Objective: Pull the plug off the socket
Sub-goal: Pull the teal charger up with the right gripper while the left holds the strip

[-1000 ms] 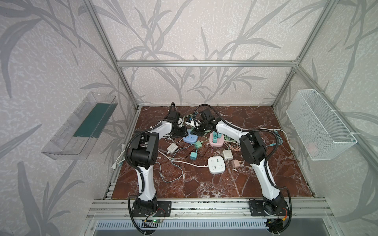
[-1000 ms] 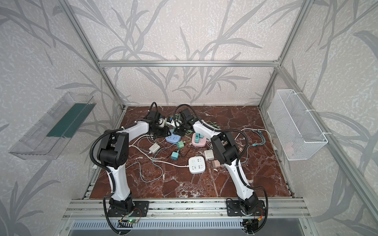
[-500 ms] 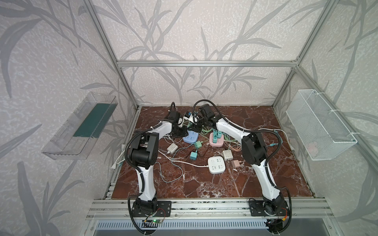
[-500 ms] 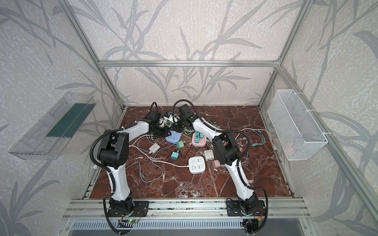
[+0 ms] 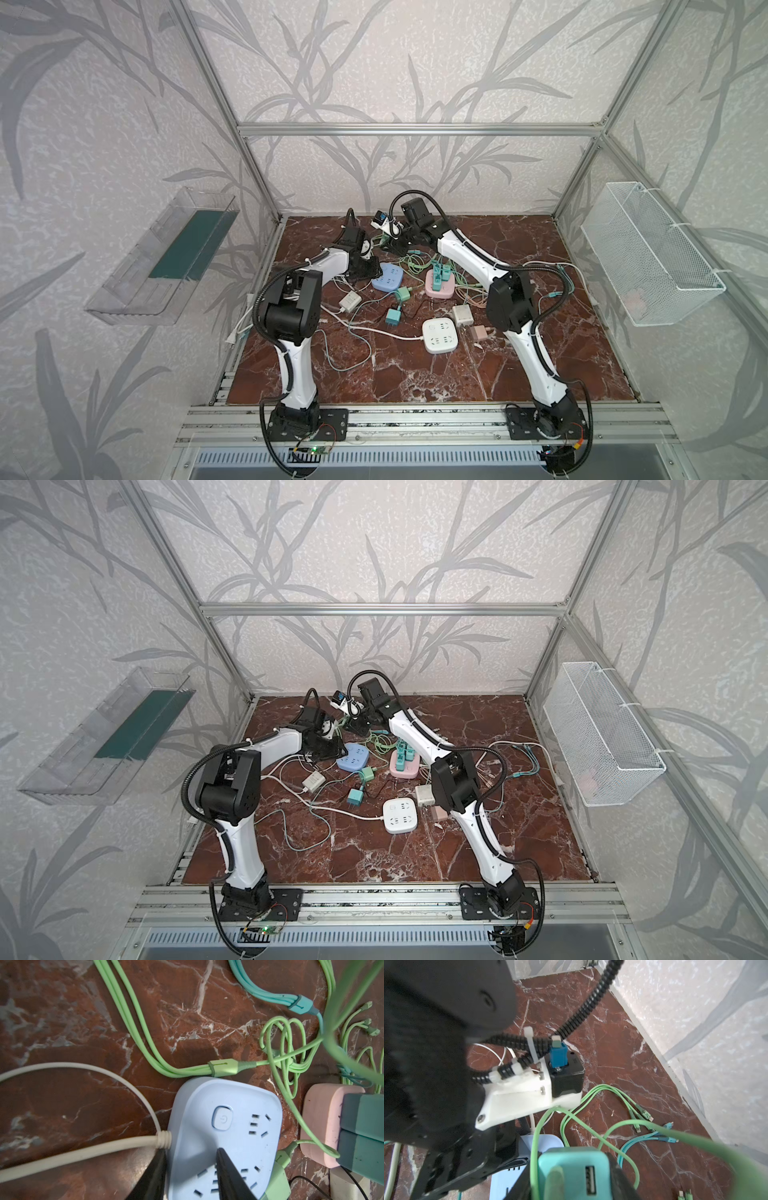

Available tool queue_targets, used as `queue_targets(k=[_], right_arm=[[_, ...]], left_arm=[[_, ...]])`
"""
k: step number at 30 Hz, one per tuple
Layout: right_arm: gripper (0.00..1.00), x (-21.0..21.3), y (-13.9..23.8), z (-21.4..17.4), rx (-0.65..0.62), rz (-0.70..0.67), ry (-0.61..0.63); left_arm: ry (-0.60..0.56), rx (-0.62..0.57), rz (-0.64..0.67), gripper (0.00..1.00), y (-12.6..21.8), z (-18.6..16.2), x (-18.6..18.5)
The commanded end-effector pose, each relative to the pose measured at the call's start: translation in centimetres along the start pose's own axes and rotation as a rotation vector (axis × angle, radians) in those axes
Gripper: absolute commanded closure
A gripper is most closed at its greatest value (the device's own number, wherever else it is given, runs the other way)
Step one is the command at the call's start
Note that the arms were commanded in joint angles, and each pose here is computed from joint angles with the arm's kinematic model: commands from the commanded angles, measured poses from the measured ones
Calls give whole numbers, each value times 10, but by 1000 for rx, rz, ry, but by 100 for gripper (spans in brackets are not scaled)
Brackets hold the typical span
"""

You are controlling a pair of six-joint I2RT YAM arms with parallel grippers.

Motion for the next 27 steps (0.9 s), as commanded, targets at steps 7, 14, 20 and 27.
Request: queue_targets(k=[7, 14, 20, 27], right_arm=[[81, -10, -11, -24, 72, -4, -96], [82, -16, -14, -31, 110, -22, -124], [82, -21, -17, -39, 138, -42, -158], [82, -24, -22, -48, 175, -58, -182]], left_arm=[[47, 79, 104, 60, -9, -31, 27], [55, 67, 81, 60, -7, -29, 23], [61, 56, 58, 60, -5, -29, 20], [64, 43, 43, 59, -2, -26, 17]])
Point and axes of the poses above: each gripper's point midway between its finger pads, its own y axis back along the fingers, its own x axis along the line the jaws close on, z = x × y, the point moved 5 cm from there along y, back along the fingers, and after that the axes turned 8 degrees about y, right-handed, at the moved point
